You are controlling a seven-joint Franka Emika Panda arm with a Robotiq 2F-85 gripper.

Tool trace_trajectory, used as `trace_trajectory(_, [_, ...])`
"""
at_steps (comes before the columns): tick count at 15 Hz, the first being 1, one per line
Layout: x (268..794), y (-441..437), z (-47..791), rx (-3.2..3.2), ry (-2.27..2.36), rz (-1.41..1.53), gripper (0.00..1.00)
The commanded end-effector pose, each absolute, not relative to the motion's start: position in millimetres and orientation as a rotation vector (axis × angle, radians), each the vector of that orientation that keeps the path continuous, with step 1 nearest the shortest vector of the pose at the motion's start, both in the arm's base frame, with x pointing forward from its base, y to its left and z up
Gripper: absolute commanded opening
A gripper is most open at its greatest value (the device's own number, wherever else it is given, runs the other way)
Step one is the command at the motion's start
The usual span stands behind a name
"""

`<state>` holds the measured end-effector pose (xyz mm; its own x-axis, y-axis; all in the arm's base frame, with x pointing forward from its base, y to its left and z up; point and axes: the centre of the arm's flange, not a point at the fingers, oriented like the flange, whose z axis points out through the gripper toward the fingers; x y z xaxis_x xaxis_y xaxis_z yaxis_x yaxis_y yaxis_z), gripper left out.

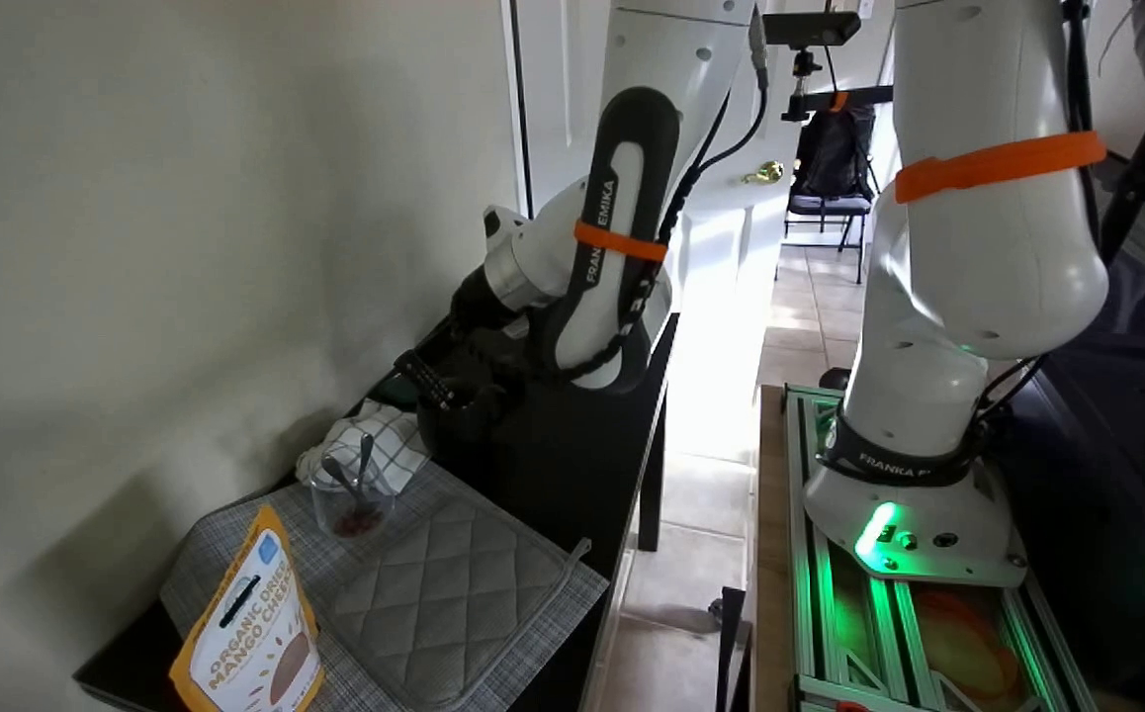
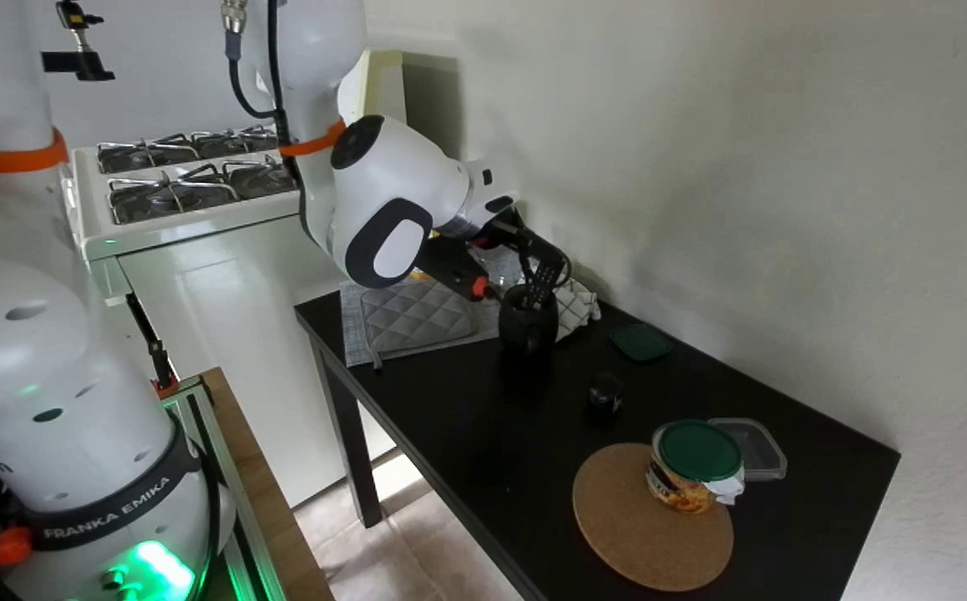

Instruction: Put the black remote control in the black mug.

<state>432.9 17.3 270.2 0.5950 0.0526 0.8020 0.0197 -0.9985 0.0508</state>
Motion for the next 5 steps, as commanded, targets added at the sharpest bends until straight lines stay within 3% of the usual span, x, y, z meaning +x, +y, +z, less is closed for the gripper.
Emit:
trace_trajectory(1, [381.7, 7.8, 334.5, 2.671, 0.038, 1.509, 1.0])
trace_trajectory(3, [380.4, 8.9, 354.3, 2.611, 0.029, 1.683, 1.0])
trace_trajectory(4, [441.1, 11.2, 326.7, 2.644, 0.037, 1.599, 1.0])
trace_trajectory(5, [436.7, 11.9, 337.5, 2.616, 0.036, 1.647, 1.0])
